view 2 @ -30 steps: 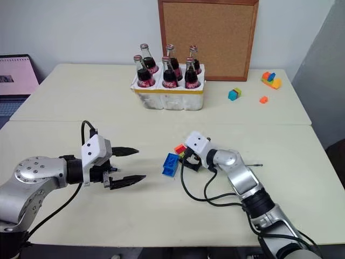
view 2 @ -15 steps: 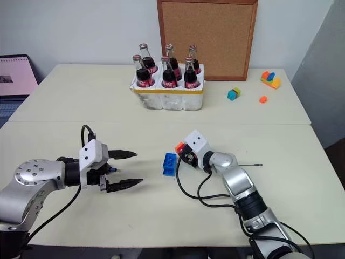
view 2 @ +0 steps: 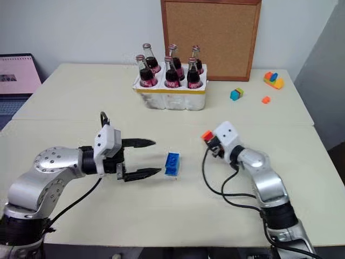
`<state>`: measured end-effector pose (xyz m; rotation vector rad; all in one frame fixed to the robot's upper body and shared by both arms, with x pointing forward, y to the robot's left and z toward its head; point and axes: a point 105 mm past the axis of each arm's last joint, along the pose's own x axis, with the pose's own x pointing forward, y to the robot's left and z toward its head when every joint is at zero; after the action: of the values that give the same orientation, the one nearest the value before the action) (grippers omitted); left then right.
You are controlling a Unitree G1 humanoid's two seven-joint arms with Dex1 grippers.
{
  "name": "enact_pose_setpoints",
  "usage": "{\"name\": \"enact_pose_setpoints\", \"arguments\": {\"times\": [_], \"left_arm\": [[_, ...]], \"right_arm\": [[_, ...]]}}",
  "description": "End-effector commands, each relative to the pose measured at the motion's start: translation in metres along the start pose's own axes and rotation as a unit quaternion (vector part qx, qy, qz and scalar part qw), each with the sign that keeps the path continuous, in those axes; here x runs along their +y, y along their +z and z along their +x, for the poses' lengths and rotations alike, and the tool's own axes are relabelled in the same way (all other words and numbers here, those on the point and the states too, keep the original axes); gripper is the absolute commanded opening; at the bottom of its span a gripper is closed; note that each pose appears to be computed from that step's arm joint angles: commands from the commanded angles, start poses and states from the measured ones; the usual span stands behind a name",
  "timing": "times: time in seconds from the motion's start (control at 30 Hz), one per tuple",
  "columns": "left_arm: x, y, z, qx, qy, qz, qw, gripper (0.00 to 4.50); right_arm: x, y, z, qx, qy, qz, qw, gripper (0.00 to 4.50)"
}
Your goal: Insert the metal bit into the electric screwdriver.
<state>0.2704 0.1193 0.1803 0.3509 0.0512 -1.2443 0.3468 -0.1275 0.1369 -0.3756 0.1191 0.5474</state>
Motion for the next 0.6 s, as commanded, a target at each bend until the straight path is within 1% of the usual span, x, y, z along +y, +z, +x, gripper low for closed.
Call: {"name": "enact_pose_setpoints", "arguments": {"times": [0.03,0.07,0.1,0.27,0.4,0.47,0.6], "left_arm": [[-0.007,0.028,0.032,-0.062,-0.028,0.015,0.998,4.5],[-0.011,0.033,0.044,-0.079,-0.042,0.016,0.996,4.5],[-0.015,0.035,0.052,-0.085,-0.057,0.017,0.995,4.5],[-0.017,0.033,0.07,-0.078,-0.073,0.041,0.993,4.5],[-0.02,0.033,0.081,-0.081,-0.083,0.053,0.992,4.5],[-0.021,0.03,0.082,-0.076,-0.084,0.057,0.992,4.5],[-0.02,0.027,0.08,-0.073,-0.081,0.054,0.993,4.5]], "right_arm": [[-0.065,-0.015,-0.037,0.021,-0.148,-0.002,0.989,1.48],[-0.086,-0.031,-0.051,0.042,-0.202,0.011,0.978,1.48],[-0.1,-0.042,-0.061,0.056,-0.239,0.021,0.969,1.48],[-0.128,-0.072,-0.078,0.081,-0.321,0.064,0.941,1.48],[-0.131,-0.087,-0.076,0.086,-0.328,0.106,0.935,1.48],[-0.13,-0.086,-0.075,0.074,-0.324,0.125,0.935,1.48],[-0.129,-0.083,-0.077,0.064,-0.323,0.136,0.934,1.48]]}}
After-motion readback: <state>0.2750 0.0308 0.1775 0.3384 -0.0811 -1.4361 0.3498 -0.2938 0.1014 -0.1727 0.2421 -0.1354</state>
